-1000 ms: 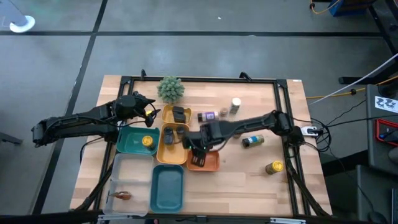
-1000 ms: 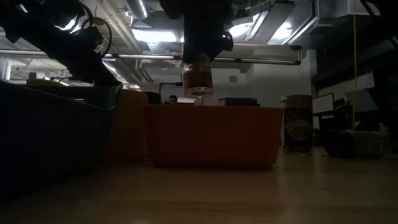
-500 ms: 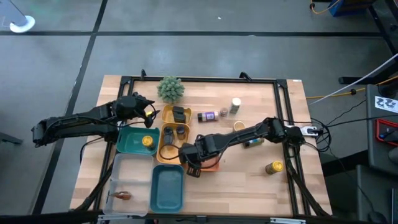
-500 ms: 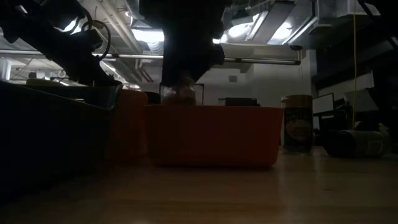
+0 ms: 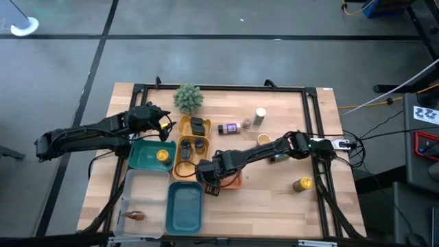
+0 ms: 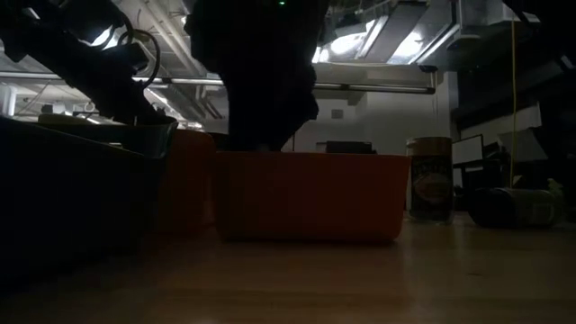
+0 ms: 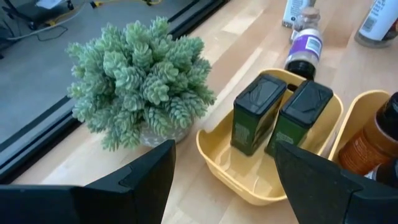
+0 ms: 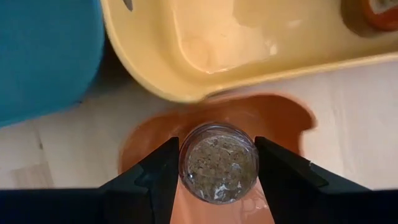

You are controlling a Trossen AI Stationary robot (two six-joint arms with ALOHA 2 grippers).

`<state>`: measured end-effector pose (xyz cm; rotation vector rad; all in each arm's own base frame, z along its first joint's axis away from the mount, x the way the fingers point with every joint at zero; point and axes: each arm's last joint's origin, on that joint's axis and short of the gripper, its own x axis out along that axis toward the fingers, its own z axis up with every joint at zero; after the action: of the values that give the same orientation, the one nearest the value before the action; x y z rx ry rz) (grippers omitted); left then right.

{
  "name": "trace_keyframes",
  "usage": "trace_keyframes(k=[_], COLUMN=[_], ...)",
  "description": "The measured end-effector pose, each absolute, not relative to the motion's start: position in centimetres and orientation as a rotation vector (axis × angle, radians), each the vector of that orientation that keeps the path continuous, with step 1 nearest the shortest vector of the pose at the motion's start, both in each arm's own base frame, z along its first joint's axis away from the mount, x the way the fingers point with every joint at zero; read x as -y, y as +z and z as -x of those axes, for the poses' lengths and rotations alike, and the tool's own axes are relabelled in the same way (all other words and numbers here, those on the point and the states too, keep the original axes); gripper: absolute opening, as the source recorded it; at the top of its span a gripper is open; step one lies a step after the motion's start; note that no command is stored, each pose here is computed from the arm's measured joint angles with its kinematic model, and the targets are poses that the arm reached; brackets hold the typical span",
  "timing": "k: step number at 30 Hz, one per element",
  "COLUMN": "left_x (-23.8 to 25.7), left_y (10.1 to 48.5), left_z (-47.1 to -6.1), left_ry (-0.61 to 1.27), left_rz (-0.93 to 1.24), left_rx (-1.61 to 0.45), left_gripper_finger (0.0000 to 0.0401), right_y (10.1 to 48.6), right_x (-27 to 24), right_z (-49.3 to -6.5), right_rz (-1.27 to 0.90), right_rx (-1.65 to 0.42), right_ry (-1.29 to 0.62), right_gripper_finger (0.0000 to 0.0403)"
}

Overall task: Sort spices by type
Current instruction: Put the brown seasoning bottle into the orange bin

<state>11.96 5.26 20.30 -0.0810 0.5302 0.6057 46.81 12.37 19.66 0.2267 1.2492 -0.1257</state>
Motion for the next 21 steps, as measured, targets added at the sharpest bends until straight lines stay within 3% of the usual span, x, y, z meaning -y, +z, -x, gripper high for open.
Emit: trace_keyframes(k=[14,21], left_x=[-5.3,-5.3], left_y=[20.3,20.3], left_z=[-12.0,-12.0], left_ry=[0.606,0.606], left_rz=[0.081,0.081], left_rx=[-0.526,-0.527], left_gripper_finger=[0.0263,0.0263], right_y=[19.5,20.9], right_x=[-12.4,-10.9], right_z=[-46.8,-47.2], right_rz=[-0.252,-0.321], right_rx=[-1.275,-1.29], right_ry=[-0.094,-0.065], right_gripper_finger=[0.0266,0.0275])
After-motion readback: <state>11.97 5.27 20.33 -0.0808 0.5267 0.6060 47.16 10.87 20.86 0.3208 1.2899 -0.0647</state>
